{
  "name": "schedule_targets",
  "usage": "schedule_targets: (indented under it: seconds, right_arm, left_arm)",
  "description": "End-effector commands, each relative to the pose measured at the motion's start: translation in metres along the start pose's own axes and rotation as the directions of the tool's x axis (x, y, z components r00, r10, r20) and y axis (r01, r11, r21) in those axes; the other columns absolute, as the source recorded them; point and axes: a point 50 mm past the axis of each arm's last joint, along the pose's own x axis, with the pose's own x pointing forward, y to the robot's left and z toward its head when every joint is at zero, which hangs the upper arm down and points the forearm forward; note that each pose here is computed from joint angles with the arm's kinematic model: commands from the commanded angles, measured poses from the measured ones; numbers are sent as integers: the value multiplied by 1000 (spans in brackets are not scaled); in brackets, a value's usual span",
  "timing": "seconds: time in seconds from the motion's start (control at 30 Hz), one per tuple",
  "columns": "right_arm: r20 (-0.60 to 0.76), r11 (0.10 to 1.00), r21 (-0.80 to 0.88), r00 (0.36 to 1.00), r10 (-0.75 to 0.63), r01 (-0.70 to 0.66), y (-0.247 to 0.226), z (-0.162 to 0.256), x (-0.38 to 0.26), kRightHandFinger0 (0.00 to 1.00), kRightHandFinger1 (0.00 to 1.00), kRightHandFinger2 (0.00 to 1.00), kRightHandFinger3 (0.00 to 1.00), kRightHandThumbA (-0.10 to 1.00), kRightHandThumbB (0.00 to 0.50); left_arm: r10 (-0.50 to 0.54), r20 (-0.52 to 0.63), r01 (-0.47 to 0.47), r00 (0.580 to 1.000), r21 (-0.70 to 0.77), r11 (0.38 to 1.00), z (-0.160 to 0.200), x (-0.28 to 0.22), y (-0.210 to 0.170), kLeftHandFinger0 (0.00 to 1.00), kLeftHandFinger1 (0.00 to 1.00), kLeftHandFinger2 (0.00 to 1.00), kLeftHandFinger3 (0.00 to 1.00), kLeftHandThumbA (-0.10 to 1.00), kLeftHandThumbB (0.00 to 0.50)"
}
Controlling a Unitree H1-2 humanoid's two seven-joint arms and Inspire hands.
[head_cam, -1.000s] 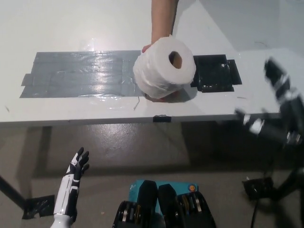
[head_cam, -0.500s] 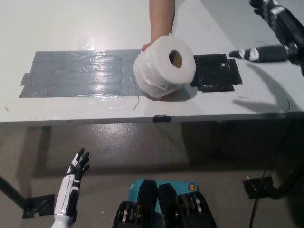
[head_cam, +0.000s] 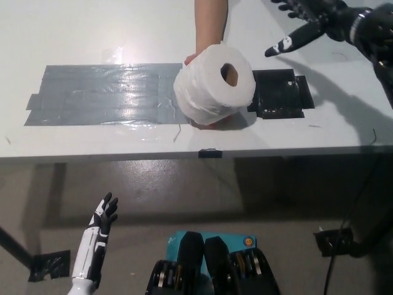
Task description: A person hands over a roll of toilet paper to the robot , and the robot inserts its right thumb into the hole in the centre to grab the roll, and then places it on the balck area on the desk.
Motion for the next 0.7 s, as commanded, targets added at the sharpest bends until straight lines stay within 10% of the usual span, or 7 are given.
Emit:
schedule_targets:
  seconds: [0.0,0.67]
  right_arm:
    - [4,961,-278,1000,-3,4,-38,105,6,1000,1000,1000,1000,1000,435]
    - [-112,970,-242,993,-34,5,2,113,36,1000,1000,1000,1000,1000,500]
  left_arm:
    - [-32,94,22,995,99,995,17,13,3,1000,1000,1000,1000,964,156]
    - [-67,92,53,994,148,988,21,15,4,1000,1000,1000,1000,961,188]
